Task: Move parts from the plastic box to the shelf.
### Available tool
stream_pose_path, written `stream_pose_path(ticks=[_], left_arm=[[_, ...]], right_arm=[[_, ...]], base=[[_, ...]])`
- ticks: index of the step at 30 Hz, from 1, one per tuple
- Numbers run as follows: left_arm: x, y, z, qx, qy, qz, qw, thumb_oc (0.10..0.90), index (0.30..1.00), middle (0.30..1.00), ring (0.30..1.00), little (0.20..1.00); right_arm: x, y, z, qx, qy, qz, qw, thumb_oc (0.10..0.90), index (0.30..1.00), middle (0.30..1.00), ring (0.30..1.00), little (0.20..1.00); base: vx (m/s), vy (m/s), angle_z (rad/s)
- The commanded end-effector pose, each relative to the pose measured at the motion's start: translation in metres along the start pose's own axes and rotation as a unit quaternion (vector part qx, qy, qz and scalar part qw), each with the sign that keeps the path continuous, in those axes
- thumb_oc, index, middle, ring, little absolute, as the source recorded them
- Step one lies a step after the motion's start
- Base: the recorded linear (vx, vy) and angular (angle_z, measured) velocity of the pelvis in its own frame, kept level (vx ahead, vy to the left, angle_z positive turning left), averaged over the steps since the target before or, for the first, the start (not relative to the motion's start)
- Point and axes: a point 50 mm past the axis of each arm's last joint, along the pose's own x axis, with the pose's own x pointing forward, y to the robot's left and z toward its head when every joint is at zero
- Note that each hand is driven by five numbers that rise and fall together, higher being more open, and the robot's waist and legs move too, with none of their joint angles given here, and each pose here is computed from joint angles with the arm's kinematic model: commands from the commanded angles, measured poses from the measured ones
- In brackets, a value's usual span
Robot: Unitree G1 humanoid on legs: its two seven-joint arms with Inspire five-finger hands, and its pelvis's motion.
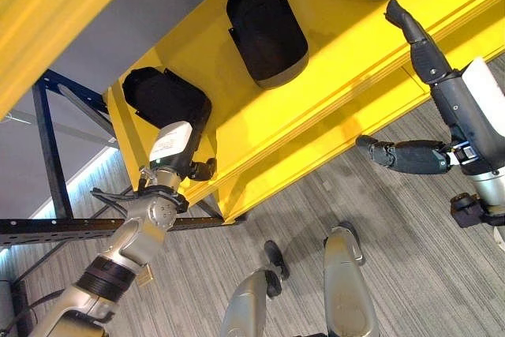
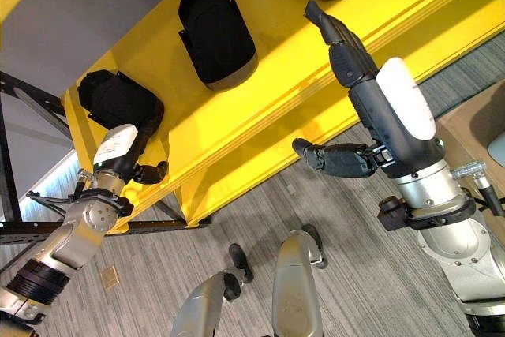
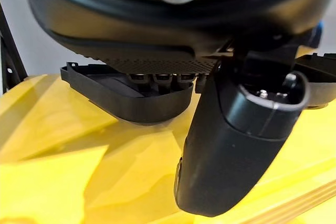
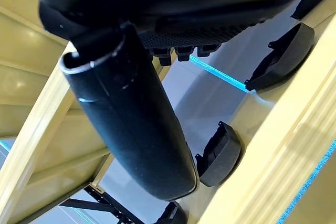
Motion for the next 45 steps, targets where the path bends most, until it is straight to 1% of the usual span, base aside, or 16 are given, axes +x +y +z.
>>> stream_pose_path(ticks=[1, 10, 15, 25, 36, 41, 45], left_arm=[[-0.029, -0.022, -0.053, 0.047, 0.102, -0.091, 0.990, 0.900, 1.000, 1.000, 1.000, 1.000], [-0.035, -0.029, -0.062, 0.063, 0.123, -0.112, 0.984, 0.900, 1.000, 1.000, 1.000, 1.000], [-0.036, -0.030, -0.066, 0.066, 0.123, -0.109, 0.984, 0.900, 1.000, 1.000, 1.000, 1.000], [-0.035, -0.029, -0.059, 0.066, 0.113, -0.106, 0.986, 0.900, 1.000, 1.000, 1.000, 1.000], [-0.036, -0.030, -0.055, 0.072, 0.101, -0.119, 0.985, 0.900, 1.000, 1.000, 1.000, 1.000], [-0.038, -0.030, -0.056, 0.058, 0.104, -0.116, 0.986, 0.900, 1.000, 1.000, 1.000, 1.000], [-0.040, -0.032, -0.058, 0.029, 0.105, -0.094, 0.990, 0.900, 1.000, 1.000, 1.000, 1.000]], right_arm=[[0.014, -0.032, 0.041, -0.018, -0.128, -0.075, 0.989, 0.900, 1.000, 1.000, 1.000, 1.000], [0.013, -0.033, 0.040, -0.018, -0.126, -0.073, 0.989, 0.900, 1.000, 1.000, 1.000, 1.000], [0.014, -0.033, 0.040, -0.020, -0.124, -0.072, 0.989, 0.900, 1.000, 1.000, 1.000, 1.000], [0.013, -0.033, 0.040, -0.020, -0.123, -0.074, 0.989, 0.900, 1.000, 1.000, 1.000, 1.000], [0.012, -0.034, 0.039, -0.023, -0.121, -0.075, 0.990, 0.900, 1.000, 1.000, 1.000, 1.000], [0.012, -0.034, 0.039, -0.025, -0.119, -0.073, 0.990, 0.900, 1.000, 1.000, 1.000, 1.000], [0.012, -0.033, 0.039, -0.025, -0.118, -0.072, 0.990, 0.900, 1.000, 1.000, 1.000, 1.000]], base=[[0.00, 0.000, 0.00], [0.00, 0.000, 0.00], [0.00, 0.000, 0.00], [0.00, 0.000, 0.00], [0.00, 0.000, 0.00], [0.00, 0.000, 0.00], [0.00, 0.000, 0.00]])
